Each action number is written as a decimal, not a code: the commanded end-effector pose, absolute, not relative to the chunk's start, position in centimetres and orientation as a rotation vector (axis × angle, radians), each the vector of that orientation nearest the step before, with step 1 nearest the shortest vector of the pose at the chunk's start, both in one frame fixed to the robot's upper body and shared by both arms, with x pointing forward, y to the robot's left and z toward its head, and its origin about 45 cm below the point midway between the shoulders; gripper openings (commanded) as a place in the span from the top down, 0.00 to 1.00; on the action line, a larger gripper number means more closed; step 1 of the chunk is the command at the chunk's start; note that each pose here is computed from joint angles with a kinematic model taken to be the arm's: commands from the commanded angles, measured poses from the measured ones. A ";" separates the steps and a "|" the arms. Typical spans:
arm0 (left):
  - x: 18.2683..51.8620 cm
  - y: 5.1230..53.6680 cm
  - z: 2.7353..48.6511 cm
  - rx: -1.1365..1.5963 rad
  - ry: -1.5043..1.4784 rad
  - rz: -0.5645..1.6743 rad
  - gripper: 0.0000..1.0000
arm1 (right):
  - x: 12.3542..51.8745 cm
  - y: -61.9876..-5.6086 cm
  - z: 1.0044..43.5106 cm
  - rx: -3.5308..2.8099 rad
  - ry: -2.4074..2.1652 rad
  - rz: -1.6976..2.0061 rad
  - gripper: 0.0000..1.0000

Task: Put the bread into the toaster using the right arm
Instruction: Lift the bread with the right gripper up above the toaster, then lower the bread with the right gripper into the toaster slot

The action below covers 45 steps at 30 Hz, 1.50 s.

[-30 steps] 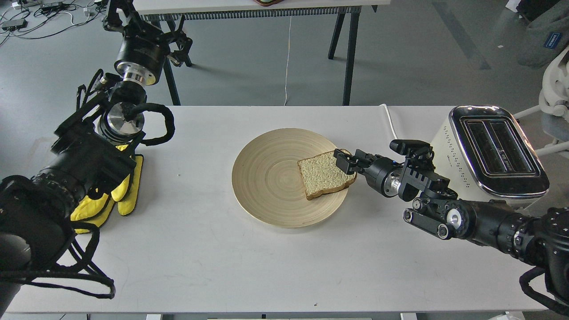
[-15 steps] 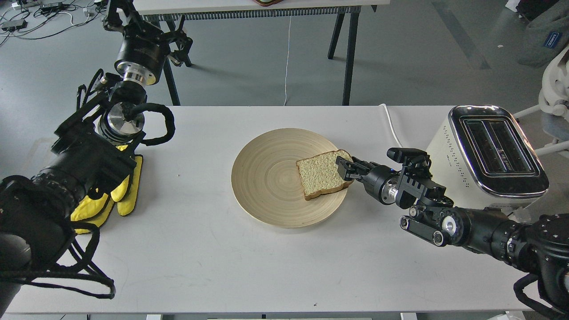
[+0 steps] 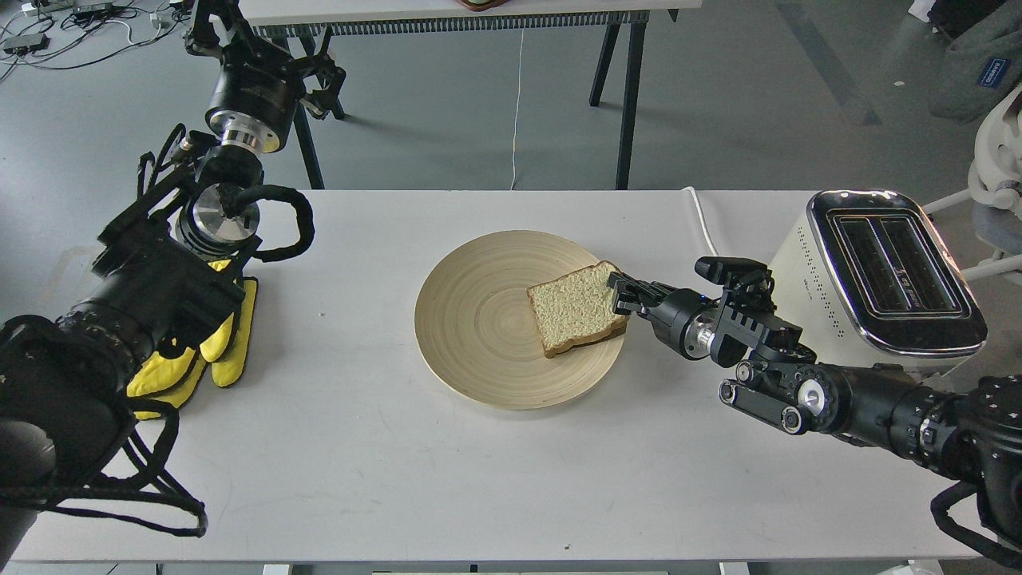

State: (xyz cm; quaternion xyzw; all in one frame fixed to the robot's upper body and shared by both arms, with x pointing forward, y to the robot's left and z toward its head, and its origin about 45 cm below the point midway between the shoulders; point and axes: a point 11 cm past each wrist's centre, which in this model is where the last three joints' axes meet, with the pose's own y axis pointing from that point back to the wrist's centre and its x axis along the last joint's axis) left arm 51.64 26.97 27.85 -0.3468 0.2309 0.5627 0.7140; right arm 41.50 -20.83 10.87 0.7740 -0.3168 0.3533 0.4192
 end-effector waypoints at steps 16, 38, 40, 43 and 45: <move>51.6 27.0 27.9 -0.771 0.510 1.247 0.00 | 41.3 -36.3 33.8 1.760 -1.003 1.096 0.91; 51.6 26.9 27.9 -0.769 0.512 1.245 0.00 | 34.5 -47.7 32.5 1.505 -0.915 0.891 0.91; 51.6 26.9 27.9 -0.771 0.511 1.246 0.00 | 34.3 -47.8 32.0 1.503 -0.903 0.884 0.91; 51.6 26.8 27.9 -0.771 0.512 1.244 0.00 | 34.1 -47.9 31.8 1.497 -0.889 0.882 0.91; 51.6 26.8 27.9 -0.770 0.512 1.244 0.00 | 34.1 -48.1 31.8 1.493 -0.890 0.880 0.91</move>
